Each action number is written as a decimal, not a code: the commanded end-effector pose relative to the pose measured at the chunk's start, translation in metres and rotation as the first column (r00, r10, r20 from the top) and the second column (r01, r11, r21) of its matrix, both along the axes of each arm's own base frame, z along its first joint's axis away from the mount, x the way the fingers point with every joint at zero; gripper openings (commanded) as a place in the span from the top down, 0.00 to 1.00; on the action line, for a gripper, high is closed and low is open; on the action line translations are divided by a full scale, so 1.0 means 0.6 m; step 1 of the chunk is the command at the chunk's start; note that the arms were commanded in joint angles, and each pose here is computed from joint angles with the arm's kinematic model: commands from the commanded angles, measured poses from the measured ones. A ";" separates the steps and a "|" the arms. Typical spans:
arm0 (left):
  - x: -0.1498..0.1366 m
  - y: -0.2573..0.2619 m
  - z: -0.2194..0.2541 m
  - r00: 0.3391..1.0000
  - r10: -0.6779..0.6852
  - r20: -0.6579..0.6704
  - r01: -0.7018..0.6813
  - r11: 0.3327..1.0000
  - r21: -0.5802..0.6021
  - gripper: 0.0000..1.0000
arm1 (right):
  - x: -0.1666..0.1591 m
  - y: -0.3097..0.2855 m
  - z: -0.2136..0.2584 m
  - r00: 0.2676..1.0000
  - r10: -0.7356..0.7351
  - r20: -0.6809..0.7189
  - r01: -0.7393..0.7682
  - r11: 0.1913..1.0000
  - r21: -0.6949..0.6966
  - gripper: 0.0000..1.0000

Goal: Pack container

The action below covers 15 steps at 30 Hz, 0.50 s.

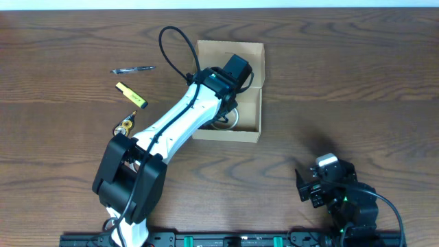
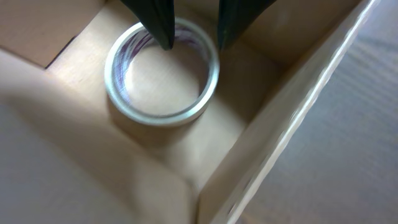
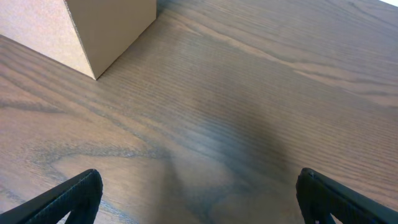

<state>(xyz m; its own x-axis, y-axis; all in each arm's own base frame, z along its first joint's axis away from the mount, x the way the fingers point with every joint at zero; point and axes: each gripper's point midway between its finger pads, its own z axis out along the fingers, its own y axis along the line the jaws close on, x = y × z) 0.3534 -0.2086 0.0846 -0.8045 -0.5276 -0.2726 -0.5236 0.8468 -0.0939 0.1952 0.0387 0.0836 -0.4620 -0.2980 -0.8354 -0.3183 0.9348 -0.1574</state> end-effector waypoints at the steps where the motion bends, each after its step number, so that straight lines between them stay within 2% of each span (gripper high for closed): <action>1: 0.020 0.018 0.031 0.995 0.035 0.095 -0.038 0.999 0.028 0.75 | 0.000 -0.003 -0.001 1.000 -0.016 0.000 0.016 1.000 0.007 0.01; 4: 0.032 0.054 0.090 0.971 0.132 0.201 -0.139 0.990 0.021 0.69 | 0.000 -0.003 -0.001 1.000 -0.016 0.000 0.016 1.000 0.007 0.01; 7: 0.021 0.116 0.152 0.925 0.255 0.283 -0.273 0.962 0.025 0.57 | 0.000 -0.003 -0.001 1.000 -0.016 0.000 0.016 1.000 0.007 0.01; 8: 0.009 0.143 0.166 0.902 0.310 0.299 -0.332 0.943 0.025 0.54 | 0.000 -0.003 -0.001 1.000 -0.016 0.000 0.016 1.000 0.007 0.01; 11: -0.031 0.199 0.170 0.839 0.447 0.310 -0.469 0.883 -0.006 0.52 | 0.000 -0.003 -0.001 1.000 -0.016 0.000 0.016 1.000 0.007 0.01; 15: -0.108 0.251 0.121 0.734 0.626 0.264 -0.633 0.771 -0.067 0.50 | 0.000 -0.003 -0.001 1.000 -0.016 0.000 0.016 1.000 0.007 0.01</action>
